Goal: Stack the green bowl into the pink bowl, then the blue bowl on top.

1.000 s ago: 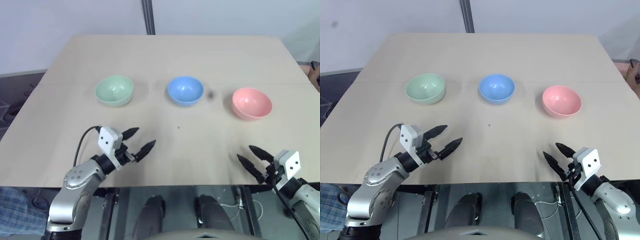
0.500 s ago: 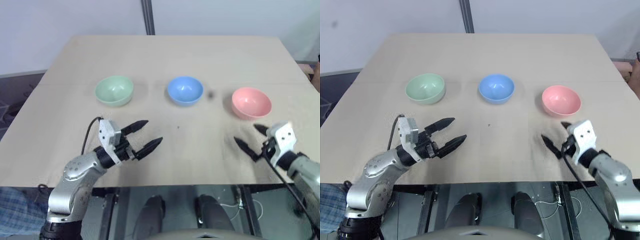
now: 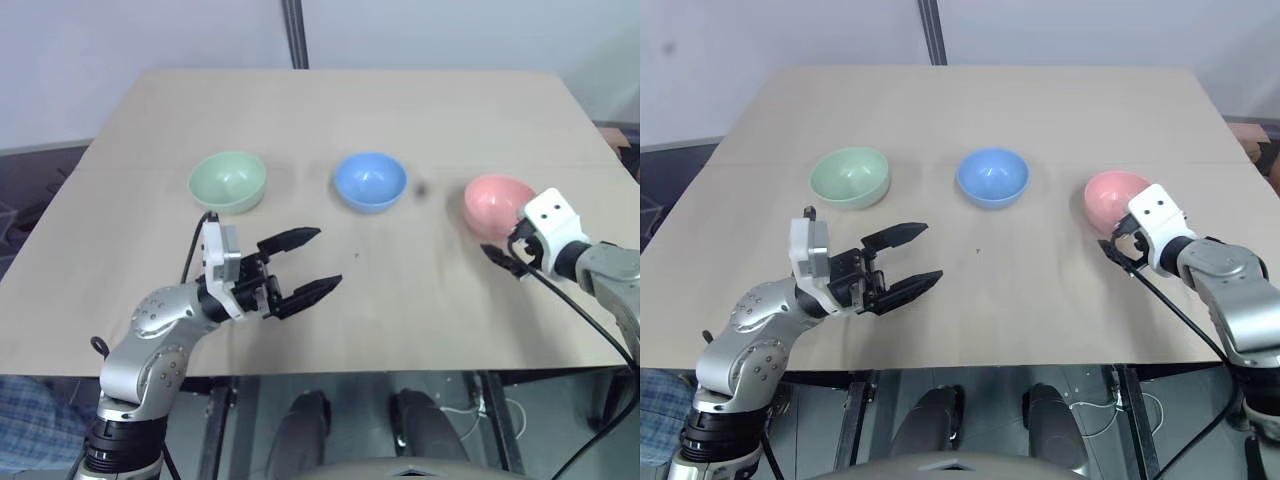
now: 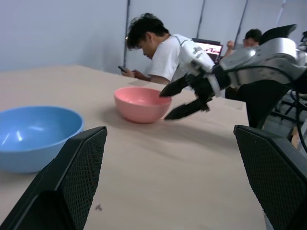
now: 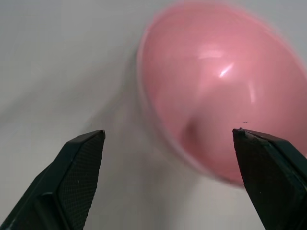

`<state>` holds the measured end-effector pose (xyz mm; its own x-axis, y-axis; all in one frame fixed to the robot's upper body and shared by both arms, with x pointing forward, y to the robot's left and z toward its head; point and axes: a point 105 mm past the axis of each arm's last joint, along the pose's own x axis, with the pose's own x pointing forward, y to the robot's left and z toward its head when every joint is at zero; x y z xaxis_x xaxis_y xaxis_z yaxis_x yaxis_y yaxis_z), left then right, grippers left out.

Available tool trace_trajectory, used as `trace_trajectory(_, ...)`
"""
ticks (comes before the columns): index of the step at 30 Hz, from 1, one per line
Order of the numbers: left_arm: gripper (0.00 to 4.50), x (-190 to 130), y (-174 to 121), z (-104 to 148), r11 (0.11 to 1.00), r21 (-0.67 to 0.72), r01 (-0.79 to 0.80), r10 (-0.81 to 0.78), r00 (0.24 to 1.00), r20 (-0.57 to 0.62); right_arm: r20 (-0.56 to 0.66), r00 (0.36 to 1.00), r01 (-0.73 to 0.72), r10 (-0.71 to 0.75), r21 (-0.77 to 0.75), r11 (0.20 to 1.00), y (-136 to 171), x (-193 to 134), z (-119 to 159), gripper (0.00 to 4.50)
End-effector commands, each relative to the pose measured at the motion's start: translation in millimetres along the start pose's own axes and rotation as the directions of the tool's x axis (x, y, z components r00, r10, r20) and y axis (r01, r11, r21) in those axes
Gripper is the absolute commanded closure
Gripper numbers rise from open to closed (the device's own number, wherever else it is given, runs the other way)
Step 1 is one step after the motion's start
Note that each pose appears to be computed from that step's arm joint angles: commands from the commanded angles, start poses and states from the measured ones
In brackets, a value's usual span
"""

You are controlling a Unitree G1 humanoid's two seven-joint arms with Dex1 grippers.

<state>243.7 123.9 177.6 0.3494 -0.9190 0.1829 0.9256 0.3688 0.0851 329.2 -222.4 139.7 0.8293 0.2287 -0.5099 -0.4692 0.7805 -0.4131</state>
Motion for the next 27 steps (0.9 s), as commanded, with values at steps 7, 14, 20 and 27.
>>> trace_trajectory(7, 0.0, -7.3, -2.8, 11.2, 1.0, 0.025, 0.013, -0.015, 0.997, 0.076, -0.082, 0.997, -0.025, 0.016, -0.113, 0.993, -1.4, 18.6, 6.2, 2.0)
trace_trajectory(14, 0.0, -16.7, -5.2, 2.9, 0.999, 0.025, -0.021, 0.02, 0.997, 0.072, -0.055, 0.997, -0.07, 0.061, -0.184, 0.98, 6.4, 21.4, 18.2, 4.3)
trace_trajectory(20, 0.0, -21.4, -4.4, -3.6, 0.998, 0.024, -0.058, 0.057, 0.997, 0.058, -0.013, 0.982, -0.176, 0.186, -0.405, 0.897, 31.5, 13.7, 30.3, 4.3)
trace_trajectory(27, 0.0, -16.7, 1.7, -1.4, 0.997, 0.021, -0.071, 0.07, 0.997, 0.019, 0.088, 0.922, -0.28, 0.377, -0.521, 0.806, 90.7, -2.5, 74.1, 4.3)
